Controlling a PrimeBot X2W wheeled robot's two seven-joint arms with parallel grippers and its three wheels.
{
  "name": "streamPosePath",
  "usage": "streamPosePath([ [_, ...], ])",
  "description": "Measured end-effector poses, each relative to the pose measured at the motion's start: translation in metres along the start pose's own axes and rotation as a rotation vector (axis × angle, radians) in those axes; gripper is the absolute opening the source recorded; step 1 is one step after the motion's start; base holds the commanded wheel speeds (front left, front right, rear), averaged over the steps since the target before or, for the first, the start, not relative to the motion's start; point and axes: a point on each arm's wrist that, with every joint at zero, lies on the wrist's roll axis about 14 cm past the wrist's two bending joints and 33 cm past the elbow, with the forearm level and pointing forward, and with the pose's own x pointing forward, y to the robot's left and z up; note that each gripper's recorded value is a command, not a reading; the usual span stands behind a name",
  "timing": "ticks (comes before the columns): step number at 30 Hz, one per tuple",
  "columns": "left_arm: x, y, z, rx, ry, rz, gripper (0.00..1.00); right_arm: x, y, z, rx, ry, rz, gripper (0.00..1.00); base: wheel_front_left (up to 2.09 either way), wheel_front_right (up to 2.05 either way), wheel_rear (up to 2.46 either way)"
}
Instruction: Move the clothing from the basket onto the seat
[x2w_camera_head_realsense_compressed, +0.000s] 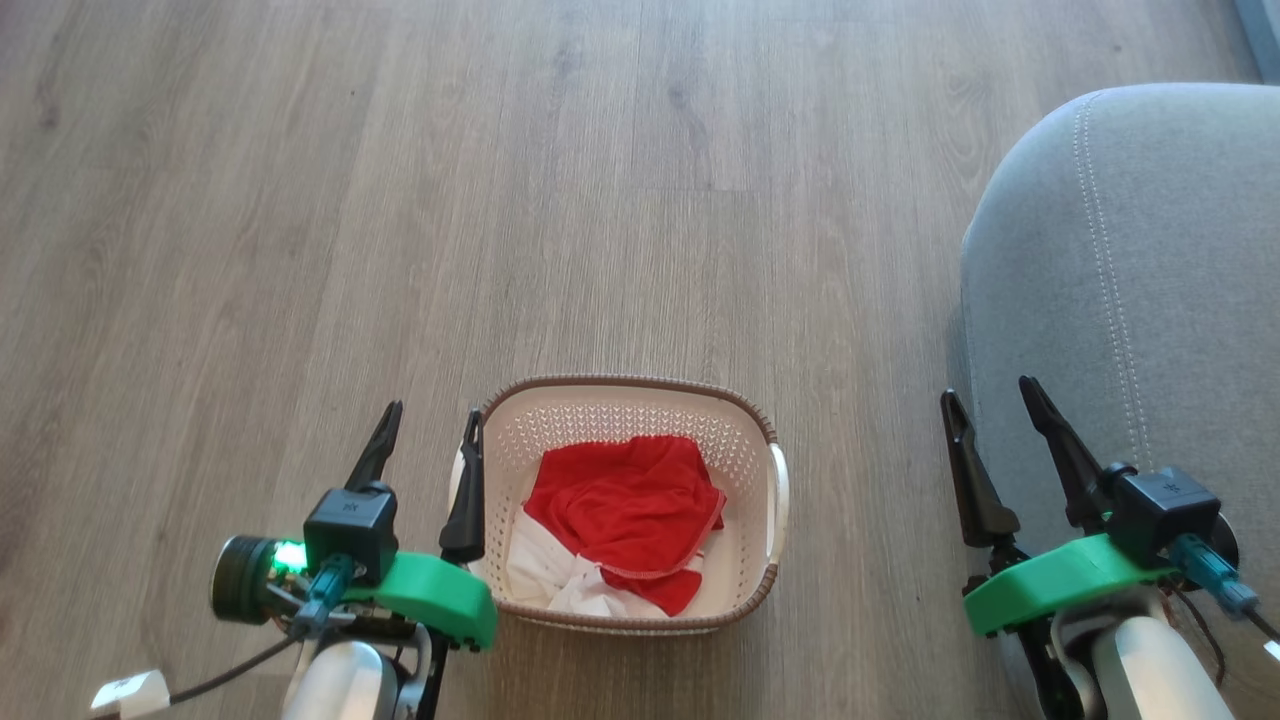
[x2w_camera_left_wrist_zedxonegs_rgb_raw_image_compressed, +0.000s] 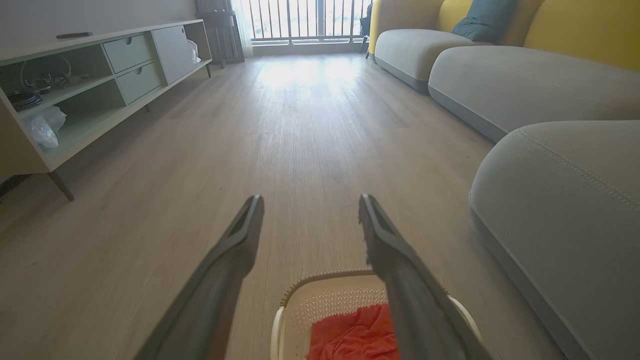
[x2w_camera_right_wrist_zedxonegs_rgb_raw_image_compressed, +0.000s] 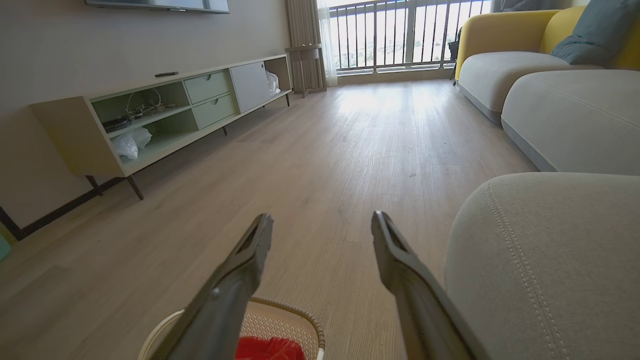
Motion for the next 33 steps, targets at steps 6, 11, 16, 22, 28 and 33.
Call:
streamPosePath([
  [6, 0.000, 0.001, -0.003, 0.001, 0.010, 0.002, 1.00, 0.001, -0.001, -0.002, -0.005, 0.004, -0.004, 1.00, 0.00, 0.00, 0.00],
  [11, 0.001, 0.001, -0.005, 0.000, 0.015, 0.000, 1.00, 0.001, -0.003, -0.004, -0.007, 0.010, -0.010, 1.00, 0.00, 0.00, 0.00],
  [16, 0.002, 0.000, -0.008, -0.002, 0.022, -0.006, 1.00, 0.003, -0.003, -0.007, 0.001, 0.015, -0.014, 1.00, 0.00, 0.00, 0.00],
  [22, 0.003, 0.000, -0.011, -0.003, 0.031, -0.006, 1.00, 0.004, -0.003, -0.010, 0.005, 0.023, -0.015, 1.00, 0.00, 0.00, 0.00],
  [28, 0.010, -0.001, -0.017, -0.004, 0.047, -0.015, 1.00, 0.009, -0.005, -0.018, 0.003, 0.040, -0.016, 1.00, 0.00, 0.00, 0.00],
  [33, 0.017, -0.007, -0.038, -0.009, 0.104, -0.049, 1.00, 0.020, -0.019, -0.027, -0.028, 0.061, -0.044, 1.00, 0.00, 0.00, 0.00],
])
